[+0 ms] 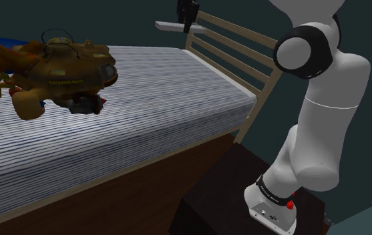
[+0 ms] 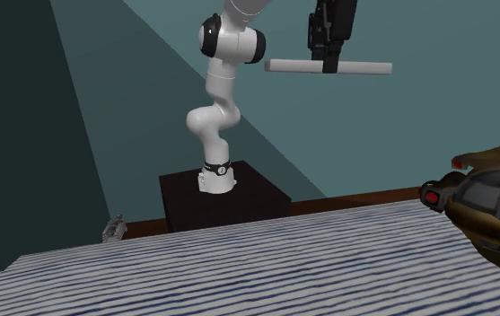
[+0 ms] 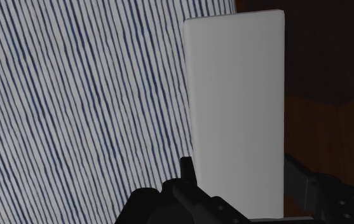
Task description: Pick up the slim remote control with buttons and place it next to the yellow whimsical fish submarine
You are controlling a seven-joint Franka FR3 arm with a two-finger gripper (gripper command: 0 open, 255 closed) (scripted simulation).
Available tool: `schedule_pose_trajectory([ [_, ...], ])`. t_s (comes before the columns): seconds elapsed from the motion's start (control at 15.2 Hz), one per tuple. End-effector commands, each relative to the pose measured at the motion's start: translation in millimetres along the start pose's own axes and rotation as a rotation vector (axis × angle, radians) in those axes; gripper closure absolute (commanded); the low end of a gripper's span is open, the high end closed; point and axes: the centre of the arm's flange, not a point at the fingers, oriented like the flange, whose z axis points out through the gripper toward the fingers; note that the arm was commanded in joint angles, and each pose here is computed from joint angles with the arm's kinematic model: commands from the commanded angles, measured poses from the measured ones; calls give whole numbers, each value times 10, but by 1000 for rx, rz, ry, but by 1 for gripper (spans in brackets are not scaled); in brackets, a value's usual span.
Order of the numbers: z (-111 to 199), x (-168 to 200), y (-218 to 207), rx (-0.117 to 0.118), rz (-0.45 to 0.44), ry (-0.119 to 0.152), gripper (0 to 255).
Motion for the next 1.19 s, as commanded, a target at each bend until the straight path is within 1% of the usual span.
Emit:
schedule_pose_trajectory([
  [0.0, 2, 268, -66, 0, 2, 0, 255],
  [0.33, -3, 898, -262, 0, 2, 0, 255],
  [0.4, -4, 960, -282, 0, 2, 0, 255],
  [1.12, 577, 960, -293, 0, 2, 0, 255],
])
